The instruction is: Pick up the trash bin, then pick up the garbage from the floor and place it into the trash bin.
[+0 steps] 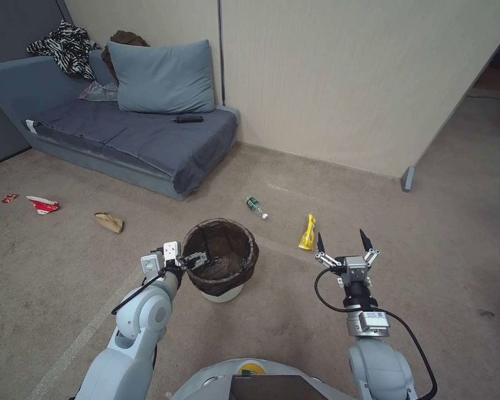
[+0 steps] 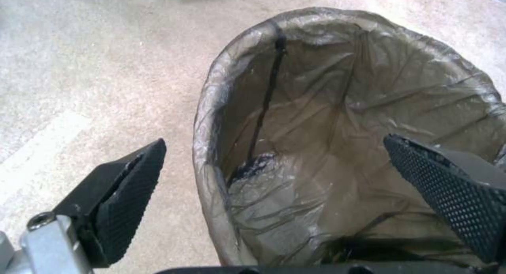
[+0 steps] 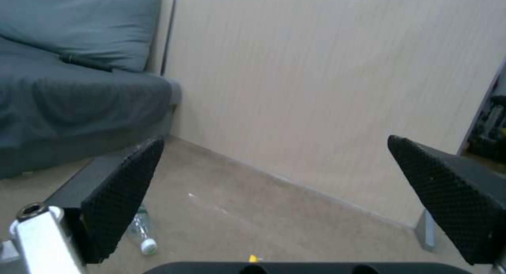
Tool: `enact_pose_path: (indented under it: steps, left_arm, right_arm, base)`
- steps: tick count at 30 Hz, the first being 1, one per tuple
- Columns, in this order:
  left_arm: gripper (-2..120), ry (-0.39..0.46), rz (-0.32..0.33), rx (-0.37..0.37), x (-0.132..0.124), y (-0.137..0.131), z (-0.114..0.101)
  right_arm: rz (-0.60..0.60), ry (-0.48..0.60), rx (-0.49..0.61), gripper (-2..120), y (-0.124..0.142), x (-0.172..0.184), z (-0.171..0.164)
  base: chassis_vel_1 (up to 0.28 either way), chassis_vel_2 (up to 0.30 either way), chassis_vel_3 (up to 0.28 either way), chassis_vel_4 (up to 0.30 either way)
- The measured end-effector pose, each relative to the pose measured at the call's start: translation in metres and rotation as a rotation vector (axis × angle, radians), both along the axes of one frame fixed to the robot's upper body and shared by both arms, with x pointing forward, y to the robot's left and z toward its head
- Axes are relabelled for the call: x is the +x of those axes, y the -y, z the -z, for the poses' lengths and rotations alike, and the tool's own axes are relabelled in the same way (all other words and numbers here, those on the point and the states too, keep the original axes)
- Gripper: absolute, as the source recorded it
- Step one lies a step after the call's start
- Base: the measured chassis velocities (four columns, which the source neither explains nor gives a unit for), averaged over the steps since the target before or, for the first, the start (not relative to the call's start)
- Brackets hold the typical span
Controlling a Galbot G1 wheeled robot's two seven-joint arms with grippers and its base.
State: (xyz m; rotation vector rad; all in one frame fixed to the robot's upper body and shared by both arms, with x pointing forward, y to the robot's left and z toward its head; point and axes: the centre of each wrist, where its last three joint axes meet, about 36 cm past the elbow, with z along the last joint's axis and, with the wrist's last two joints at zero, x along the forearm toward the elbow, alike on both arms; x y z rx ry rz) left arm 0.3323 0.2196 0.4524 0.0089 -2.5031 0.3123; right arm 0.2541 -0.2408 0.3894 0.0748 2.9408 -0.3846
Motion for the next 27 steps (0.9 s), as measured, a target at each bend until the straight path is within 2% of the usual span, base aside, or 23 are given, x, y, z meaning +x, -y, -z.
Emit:
enact_pose_path:
  steps: [9, 20, 23, 24, 26, 27]
  left_arm:
    - [100, -0.033, -0.019, 0.019, 0.007, -0.004, 0.014]
    - [99, -0.049, -0.026, 0.019, 0.011, -0.005, 0.022]
    - [94, -0.06, -0.034, 0.019, 0.017, -0.006, 0.028]
    - [89, -0.063, -0.039, 0.018, 0.019, -0.006, 0.03]
    - [89, -0.063, -0.039, 0.018, 0.019, -0.006, 0.03]
    - [79, -0.072, -0.045, 0.014, 0.023, -0.007, 0.035]
  right_arm:
    - [-0.002, 0.002, -0.001, 100, -0.001, -0.001, -0.001]
    - [-0.002, 0.004, -0.003, 100, 0.0, -0.001, -0.002]
    - [-0.002, 0.004, -0.004, 100, 0.0, -0.002, -0.002]
    - [-0.002, 0.004, -0.004, 100, 0.0, -0.002, -0.002]
    - [-0.002, 0.004, -0.004, 100, 0.0, -0.002, -0.002]
    - [-0.002, 0.004, -0.005, 100, 0.0, -0.002, -0.001]
  base:
    - [0.0, 0.0, 0.0, 0.0]
    - [0.0, 0.0, 0.0, 0.0]
    - [0.0, 0.0, 0.0, 0.0]
    - [0.0, 0.0, 0.0, 0.0]
    - [0.0, 0.0, 0.0, 0.0]
    - [0.0, 0.0, 0.0, 0.0]
